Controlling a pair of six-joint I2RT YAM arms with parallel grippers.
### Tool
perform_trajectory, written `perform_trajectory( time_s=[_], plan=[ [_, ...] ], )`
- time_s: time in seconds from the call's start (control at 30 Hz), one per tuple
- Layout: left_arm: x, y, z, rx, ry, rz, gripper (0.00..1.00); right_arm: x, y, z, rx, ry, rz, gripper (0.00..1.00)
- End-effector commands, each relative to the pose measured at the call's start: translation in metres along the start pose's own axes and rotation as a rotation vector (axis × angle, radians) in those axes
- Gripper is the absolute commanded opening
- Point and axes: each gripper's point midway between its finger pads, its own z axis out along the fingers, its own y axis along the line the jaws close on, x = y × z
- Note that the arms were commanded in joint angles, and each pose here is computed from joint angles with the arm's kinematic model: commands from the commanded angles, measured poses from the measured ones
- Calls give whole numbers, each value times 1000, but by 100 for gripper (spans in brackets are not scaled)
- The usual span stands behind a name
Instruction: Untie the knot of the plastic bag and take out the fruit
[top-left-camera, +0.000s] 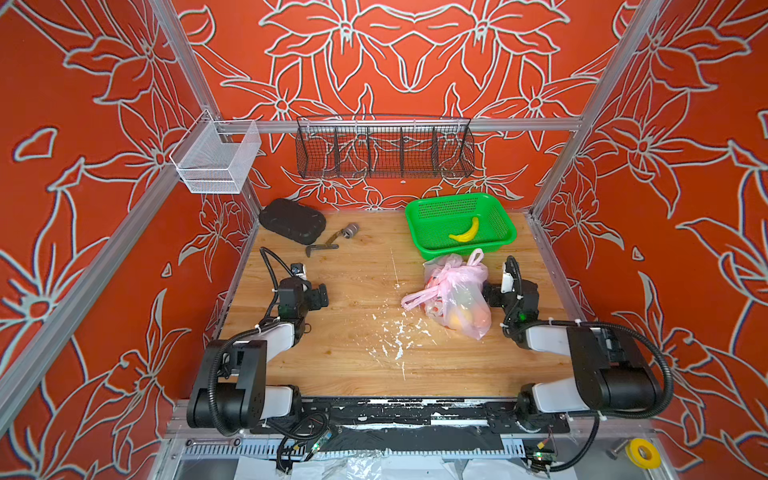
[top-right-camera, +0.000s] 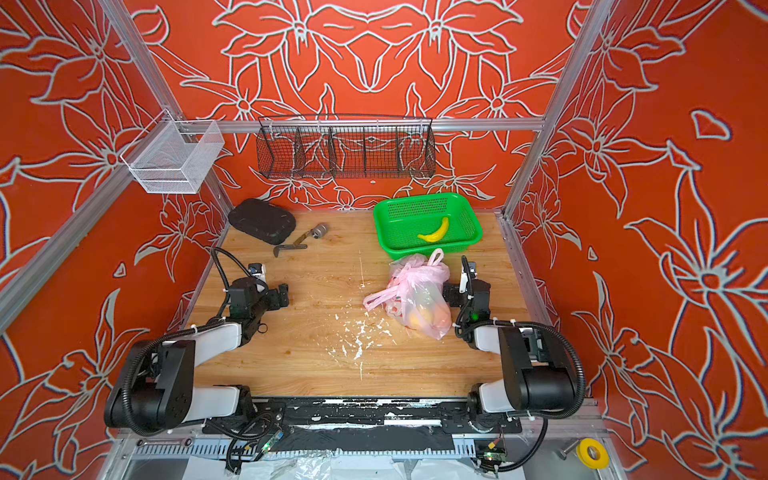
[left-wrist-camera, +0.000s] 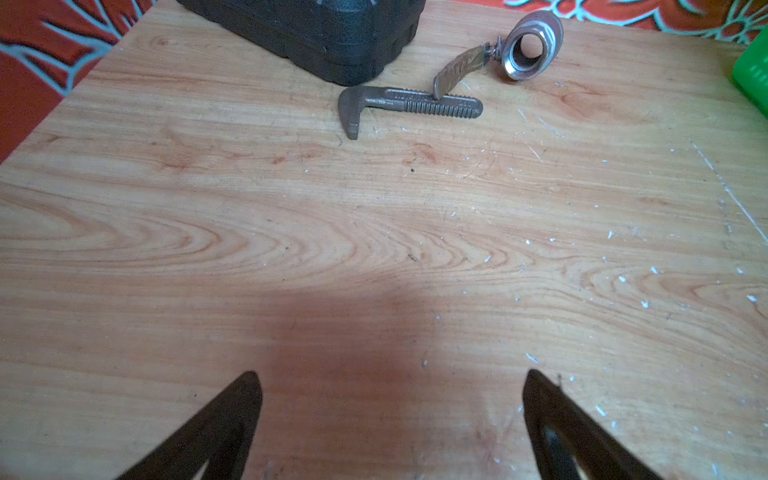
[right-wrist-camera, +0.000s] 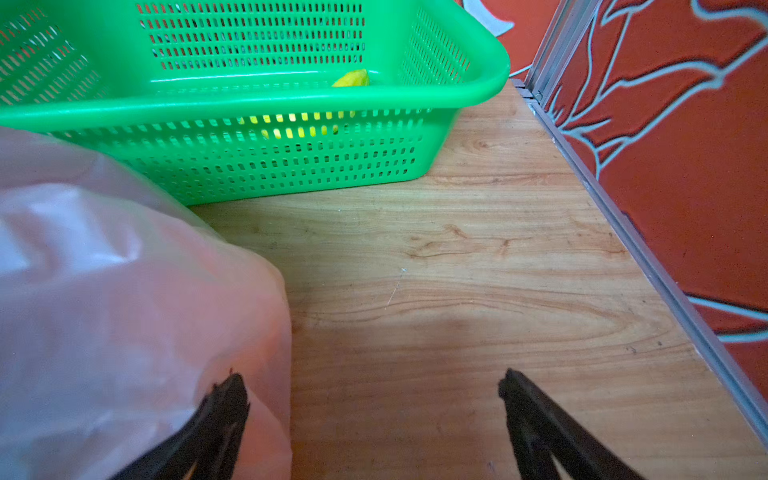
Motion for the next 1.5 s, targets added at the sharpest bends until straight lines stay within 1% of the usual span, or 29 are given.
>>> perform_trajectory(
  time_s=[0.0, 0.77, 0.87, 0.97, 1.07, 1.13, 1.2, 1.27, 1.33, 1.37, 1.47],
  plan=[
    [-14, -2, -1, 5, -42, 5, 97, -11, 4, -1, -14, -35, -17, 97],
    [-14, -1, -1, 3, -44, 4, 97, -12, 6, -3, -26, -44, -21, 97],
    [-15, -1, -3, 3, -47, 4, 97, -15, 7, -8, -37, -59, -25, 97],
    [-20, 1, -8, -10, -55, -7, 97, -21, 3, -17, -18, -82, -14, 97],
    [-29, 5, -18, -37, -68, -21, 97, -30, -3, -29, 8, -65, 10, 97],
    [-36, 7, -28, -47, -87, -30, 97, -41, -4, -40, 10, -49, 51, 97],
    [-42, 5, -39, -42, -93, -40, 97, -53, -6, -54, 10, -47, 145, 97],
    [-50, 0, -51, -16, -112, -67, 97, -63, 1, -69, -41, -34, 200, 97],
    [-58, -10, -62, 44, -127, -109, 97, -72, 7, -85, -83, -12, 273, 94],
    [-67, -15, -72, 71, -148, -129, 97, -75, 9, -92, -95, 2, 307, 93],
    [-84, -37, -90, 180, -132, -190, 97, -85, 17, -113, -142, 61, 382, 89]
  ],
)
